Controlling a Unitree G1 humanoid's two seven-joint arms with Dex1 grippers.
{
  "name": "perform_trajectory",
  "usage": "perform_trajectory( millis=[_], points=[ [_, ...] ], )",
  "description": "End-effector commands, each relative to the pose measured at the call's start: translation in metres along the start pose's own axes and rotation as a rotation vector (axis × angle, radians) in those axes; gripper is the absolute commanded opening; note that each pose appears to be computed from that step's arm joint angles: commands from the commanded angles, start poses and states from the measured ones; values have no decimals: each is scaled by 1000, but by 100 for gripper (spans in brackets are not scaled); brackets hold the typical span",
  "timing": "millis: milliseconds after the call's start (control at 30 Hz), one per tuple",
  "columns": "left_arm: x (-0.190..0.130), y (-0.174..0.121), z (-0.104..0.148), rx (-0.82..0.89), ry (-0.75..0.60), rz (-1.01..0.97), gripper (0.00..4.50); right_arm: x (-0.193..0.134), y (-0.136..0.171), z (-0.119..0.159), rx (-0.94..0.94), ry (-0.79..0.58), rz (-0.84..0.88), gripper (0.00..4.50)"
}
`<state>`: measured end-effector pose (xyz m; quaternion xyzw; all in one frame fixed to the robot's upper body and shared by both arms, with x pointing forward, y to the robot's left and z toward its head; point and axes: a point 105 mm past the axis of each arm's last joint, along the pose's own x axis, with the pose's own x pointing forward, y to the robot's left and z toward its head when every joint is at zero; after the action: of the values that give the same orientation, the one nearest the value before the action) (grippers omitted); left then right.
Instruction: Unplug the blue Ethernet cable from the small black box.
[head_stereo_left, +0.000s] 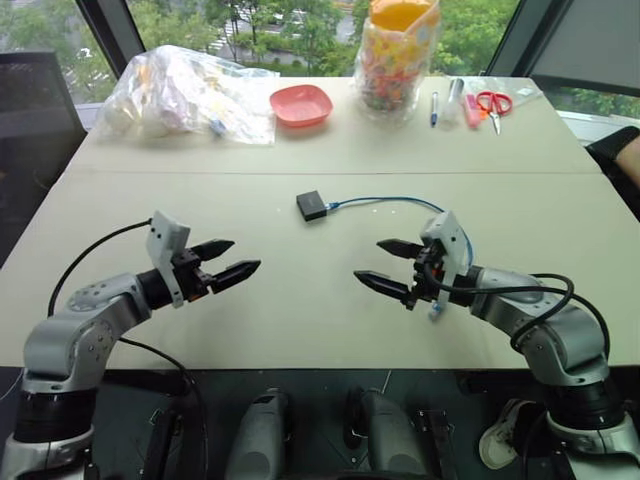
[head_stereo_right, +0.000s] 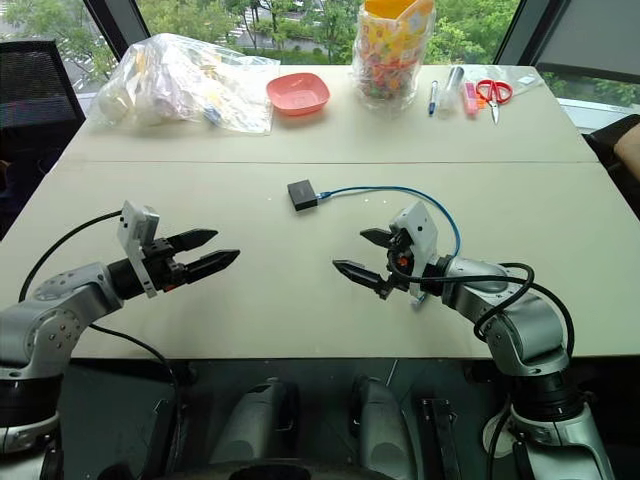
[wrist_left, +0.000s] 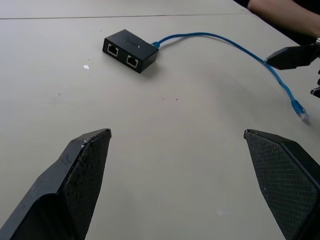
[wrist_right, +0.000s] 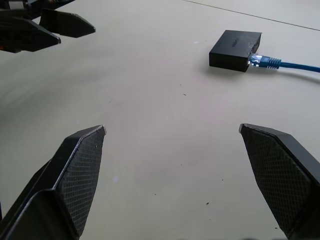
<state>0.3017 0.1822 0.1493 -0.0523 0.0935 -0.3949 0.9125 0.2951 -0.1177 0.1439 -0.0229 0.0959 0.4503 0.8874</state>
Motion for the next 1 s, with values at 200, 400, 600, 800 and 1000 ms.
perform_trajectory(
  millis=[200,400,600,800,1000],
  points=[
    [5,5,11,54,-35,7,444,2,-7,16,-60,-65,-41,450],
    [5,4,12,58,-44,1,444,7,-11,19,-73,-73,-45,450],
    [6,7,17,72,-65,15,444,15,-16,22,-98,-84,-58,450],
    [5,17,28,102,-75,41,444,51,-61,20,-207,-51,-189,450],
    [-1,20,31,110,-109,86,444,106,-108,30,-339,45,-285,450]
  ],
)
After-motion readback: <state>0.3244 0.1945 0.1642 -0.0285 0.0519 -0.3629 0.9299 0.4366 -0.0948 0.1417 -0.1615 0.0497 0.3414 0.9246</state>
